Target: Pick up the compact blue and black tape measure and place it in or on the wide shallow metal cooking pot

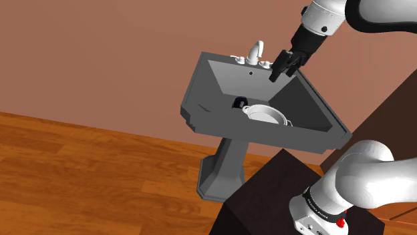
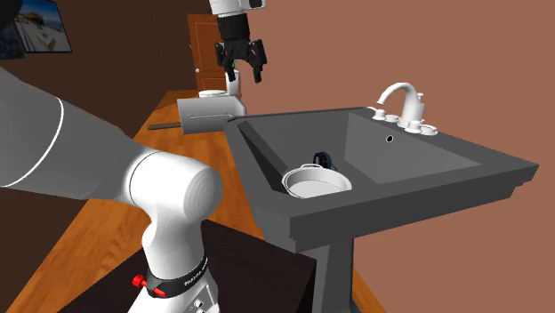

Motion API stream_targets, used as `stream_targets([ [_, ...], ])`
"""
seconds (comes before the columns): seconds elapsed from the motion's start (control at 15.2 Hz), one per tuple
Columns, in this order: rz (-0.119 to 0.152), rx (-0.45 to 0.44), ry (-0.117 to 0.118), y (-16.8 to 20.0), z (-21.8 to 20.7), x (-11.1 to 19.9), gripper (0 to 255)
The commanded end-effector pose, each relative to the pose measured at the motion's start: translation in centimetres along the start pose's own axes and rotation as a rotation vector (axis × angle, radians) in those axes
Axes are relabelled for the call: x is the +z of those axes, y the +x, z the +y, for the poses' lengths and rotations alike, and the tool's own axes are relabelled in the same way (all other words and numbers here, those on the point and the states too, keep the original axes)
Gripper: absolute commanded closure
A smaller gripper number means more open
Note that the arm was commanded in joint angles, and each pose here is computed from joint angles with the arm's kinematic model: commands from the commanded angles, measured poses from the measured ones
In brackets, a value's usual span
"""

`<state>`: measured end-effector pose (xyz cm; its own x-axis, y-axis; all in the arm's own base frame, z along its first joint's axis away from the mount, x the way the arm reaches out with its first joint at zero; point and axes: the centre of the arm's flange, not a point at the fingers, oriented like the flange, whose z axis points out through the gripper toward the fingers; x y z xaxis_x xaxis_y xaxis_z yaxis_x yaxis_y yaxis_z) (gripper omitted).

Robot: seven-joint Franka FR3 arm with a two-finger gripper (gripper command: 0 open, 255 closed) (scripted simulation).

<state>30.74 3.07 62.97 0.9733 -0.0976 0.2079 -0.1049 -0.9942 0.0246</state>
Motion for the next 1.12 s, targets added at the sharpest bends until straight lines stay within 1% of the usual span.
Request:
stream_targets([
  [0.0,0.000,0.000,0.000,0.0,0.0,0.0,0],
  [1.06,-0.105,-0.193,0.029,11.0,10.0,16.4,0],
])
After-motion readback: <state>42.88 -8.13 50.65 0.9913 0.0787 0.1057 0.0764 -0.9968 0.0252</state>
